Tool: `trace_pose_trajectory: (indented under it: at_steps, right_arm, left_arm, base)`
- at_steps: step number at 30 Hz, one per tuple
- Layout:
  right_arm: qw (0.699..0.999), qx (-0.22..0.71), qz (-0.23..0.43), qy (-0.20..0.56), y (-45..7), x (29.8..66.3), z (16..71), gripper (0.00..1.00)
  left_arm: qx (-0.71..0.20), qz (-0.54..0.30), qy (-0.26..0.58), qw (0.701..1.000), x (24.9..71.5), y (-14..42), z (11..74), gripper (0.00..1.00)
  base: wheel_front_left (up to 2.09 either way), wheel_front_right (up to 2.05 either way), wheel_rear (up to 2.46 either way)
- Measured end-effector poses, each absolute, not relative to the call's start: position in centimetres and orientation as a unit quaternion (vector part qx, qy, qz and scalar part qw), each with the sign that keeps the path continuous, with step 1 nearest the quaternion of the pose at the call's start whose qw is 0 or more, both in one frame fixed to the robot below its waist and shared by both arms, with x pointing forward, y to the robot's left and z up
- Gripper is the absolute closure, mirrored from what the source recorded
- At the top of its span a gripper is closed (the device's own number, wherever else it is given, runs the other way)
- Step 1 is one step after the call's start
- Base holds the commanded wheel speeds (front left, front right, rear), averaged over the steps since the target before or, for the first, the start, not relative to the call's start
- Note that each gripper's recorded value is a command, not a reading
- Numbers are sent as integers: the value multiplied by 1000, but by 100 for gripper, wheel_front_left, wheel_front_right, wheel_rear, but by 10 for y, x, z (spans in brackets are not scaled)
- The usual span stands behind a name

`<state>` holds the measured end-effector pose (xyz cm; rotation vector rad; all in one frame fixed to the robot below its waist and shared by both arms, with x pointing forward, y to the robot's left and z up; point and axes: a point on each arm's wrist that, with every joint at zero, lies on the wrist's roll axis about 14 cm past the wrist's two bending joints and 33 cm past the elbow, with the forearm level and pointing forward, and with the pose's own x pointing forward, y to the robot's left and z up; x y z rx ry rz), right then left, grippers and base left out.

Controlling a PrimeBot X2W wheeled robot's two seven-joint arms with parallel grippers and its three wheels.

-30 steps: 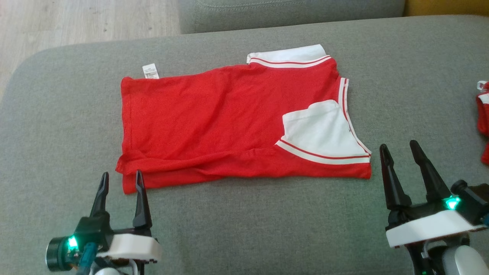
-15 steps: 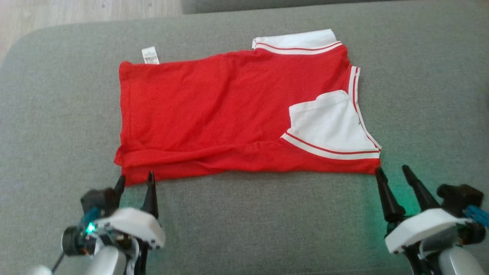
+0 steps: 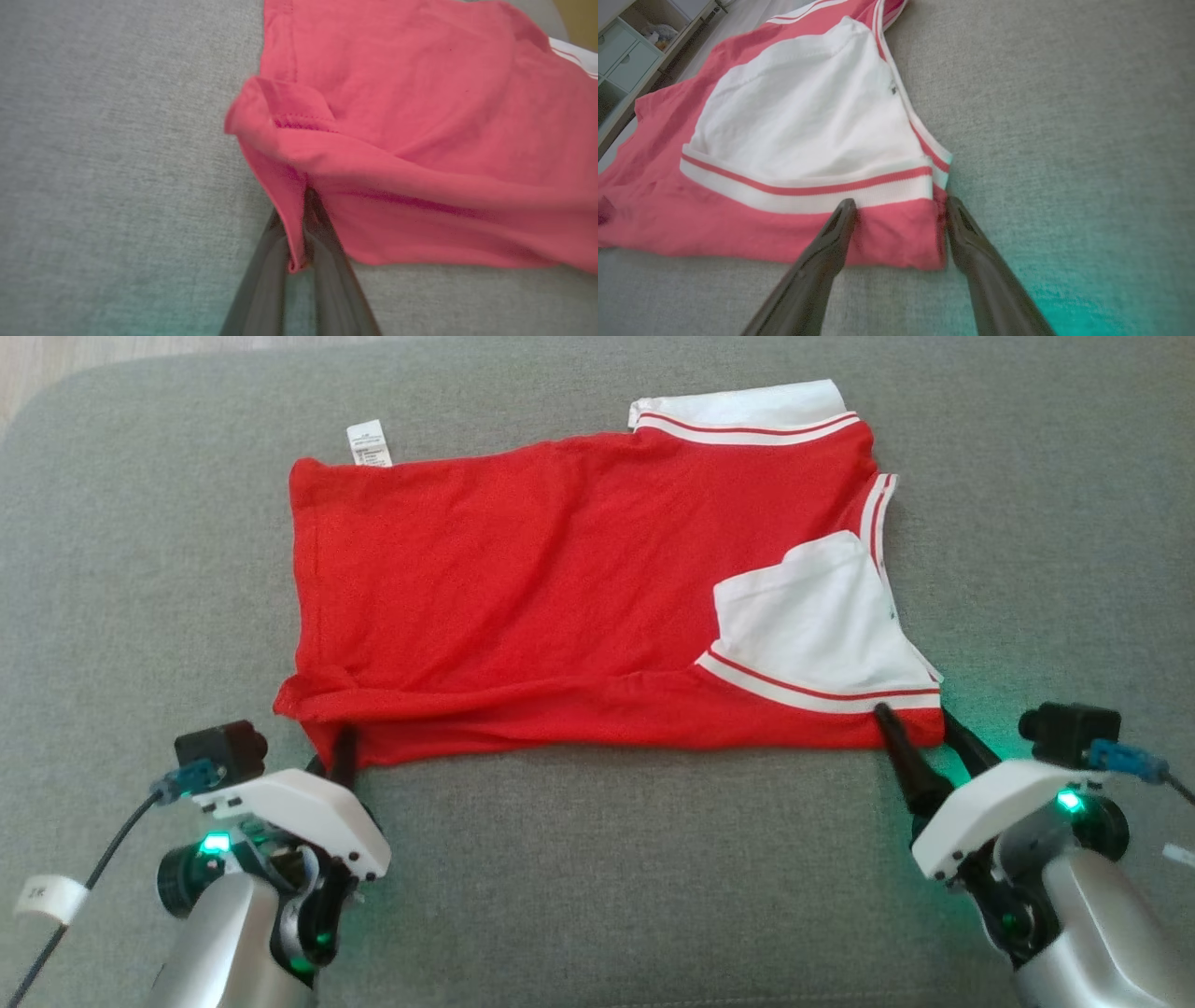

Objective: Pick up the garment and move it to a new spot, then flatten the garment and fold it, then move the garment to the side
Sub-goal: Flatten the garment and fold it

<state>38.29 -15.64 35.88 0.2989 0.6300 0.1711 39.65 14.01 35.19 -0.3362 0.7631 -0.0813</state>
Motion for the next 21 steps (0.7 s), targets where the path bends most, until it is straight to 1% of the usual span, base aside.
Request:
trace_pose_trajectory:
  at_steps: [1,3,6,12,16,21]
  right_arm:
    - [936,148,85,308,-156,386,360,100]
    - [934,158,88,309,-153,390,362,100]
    - [935,170,95,297,-149,392,370,100]
    - [953,175,88,233,-167,398,412,100]
    - [953,177,77,234,-175,374,425,100]
    - [938,199,63,278,-166,324,418,100]
  left_arm:
    - [-170,-45,372,912,396,138,353,100]
    - [-175,-48,366,913,398,136,358,100]
    - [-168,-50,336,925,396,137,372,100]
    - [-158,-53,259,951,399,142,422,100]
    - [-156,-59,242,956,387,144,447,100]
    - [-165,-43,294,940,347,152,434,100]
  base:
    - [0,0,0]
    - [0,0,0]
    - [0,0,0]
    - [0,0,0]
    - [0,0,0]
    - [0,0,0]
